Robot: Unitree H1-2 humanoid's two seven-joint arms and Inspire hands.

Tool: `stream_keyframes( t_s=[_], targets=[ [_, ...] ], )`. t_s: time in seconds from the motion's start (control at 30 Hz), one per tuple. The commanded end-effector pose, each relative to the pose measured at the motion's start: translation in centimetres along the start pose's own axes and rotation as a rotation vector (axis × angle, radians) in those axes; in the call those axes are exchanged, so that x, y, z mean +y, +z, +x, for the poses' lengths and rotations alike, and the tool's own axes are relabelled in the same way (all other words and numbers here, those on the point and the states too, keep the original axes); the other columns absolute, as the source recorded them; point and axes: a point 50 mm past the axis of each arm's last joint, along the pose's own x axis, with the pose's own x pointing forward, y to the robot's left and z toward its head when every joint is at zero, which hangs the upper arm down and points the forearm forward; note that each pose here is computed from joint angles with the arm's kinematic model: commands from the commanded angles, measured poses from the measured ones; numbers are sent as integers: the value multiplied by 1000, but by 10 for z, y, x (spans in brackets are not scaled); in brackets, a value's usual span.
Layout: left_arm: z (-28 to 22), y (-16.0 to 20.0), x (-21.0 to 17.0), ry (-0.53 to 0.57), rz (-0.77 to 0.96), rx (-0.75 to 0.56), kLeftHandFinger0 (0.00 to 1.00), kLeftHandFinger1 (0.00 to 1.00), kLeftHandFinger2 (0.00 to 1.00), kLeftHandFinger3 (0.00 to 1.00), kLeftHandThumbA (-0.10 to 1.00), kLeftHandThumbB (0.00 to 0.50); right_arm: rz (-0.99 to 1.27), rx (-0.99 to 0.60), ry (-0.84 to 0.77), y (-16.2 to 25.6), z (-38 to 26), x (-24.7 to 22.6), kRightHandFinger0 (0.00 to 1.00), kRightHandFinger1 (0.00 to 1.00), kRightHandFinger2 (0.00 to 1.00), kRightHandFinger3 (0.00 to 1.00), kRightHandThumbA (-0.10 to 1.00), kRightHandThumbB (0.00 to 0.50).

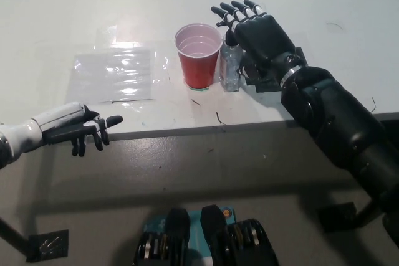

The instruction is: The robot uses its right hand to press the hand soap kept in the middle of the table to get liquid hand soap out

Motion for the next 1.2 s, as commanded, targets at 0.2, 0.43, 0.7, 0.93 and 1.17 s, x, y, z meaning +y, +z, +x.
stream_keyframes(
  t_s=[0.2,0.43,0.7,0.93,1.17],
  targets=[
    [-10,11,28,45,73,-19,337,295,433,552,907,312,27,82,283,-8,-40,88,1000,1000,1000,1000,1000,362],
    [-11,11,27,45,71,-20,324,286,421,550,873,289,15,93,304,-6,-42,95,1000,1000,1000,1000,1000,357],
    [-11,13,30,46,93,-21,340,298,435,549,880,275,23,92,300,-7,-42,96,1000,1000,1000,1000,1000,359],
    [-11,8,25,25,64,-22,318,270,407,529,848,263,24,93,306,-5,-44,100,1000,1000,1000,1000,1000,347],
    [-12,2,15,9,54,2,308,279,433,585,866,266,37,37,210,-7,-29,57,1000,1000,1000,1000,1000,348]
  ],
)
